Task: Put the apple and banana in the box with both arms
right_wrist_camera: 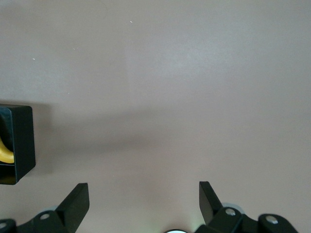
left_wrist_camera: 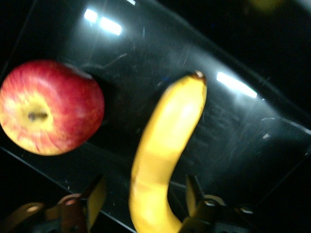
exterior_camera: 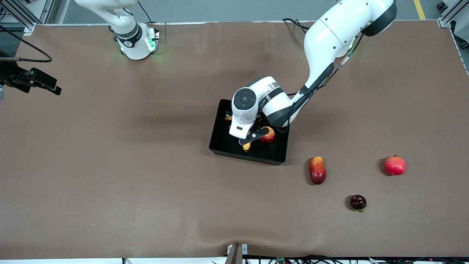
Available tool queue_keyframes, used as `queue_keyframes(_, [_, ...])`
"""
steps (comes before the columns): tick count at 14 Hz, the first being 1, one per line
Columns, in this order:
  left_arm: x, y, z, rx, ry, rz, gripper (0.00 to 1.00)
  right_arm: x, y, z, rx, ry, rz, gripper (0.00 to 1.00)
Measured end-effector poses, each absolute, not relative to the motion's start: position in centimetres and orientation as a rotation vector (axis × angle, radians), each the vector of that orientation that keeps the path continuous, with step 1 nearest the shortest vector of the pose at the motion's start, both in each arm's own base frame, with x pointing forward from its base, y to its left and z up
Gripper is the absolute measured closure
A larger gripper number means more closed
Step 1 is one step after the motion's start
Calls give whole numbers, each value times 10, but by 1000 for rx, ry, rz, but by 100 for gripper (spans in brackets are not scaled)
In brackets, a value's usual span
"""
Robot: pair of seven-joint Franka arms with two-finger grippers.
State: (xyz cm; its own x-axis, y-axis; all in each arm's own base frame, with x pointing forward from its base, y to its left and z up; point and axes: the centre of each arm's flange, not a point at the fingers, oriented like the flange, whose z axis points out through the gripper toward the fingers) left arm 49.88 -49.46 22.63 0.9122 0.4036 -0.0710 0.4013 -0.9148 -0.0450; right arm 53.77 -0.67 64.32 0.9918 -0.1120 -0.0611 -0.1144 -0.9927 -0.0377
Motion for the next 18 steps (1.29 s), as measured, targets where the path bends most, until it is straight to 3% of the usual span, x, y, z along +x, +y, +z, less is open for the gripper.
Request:
queue_keyframes(2, [523, -483, 250, -3050, -677, 51, 0, 538, -7, 643, -3094, 176, 91, 0])
queue_keyframes(6, [590, -382, 380, -3039, -568, -63, 0, 538, -6, 643, -3094, 174, 91, 0])
queue_keyframes(10, [619, -249, 491, -3085, -481, -37, 0, 538, -1, 643, -3094, 160, 92, 0])
queue_keyframes(18, [621, -41, 551, -3031, -503, 89, 0, 538, 0, 643, -3094, 157, 92, 0])
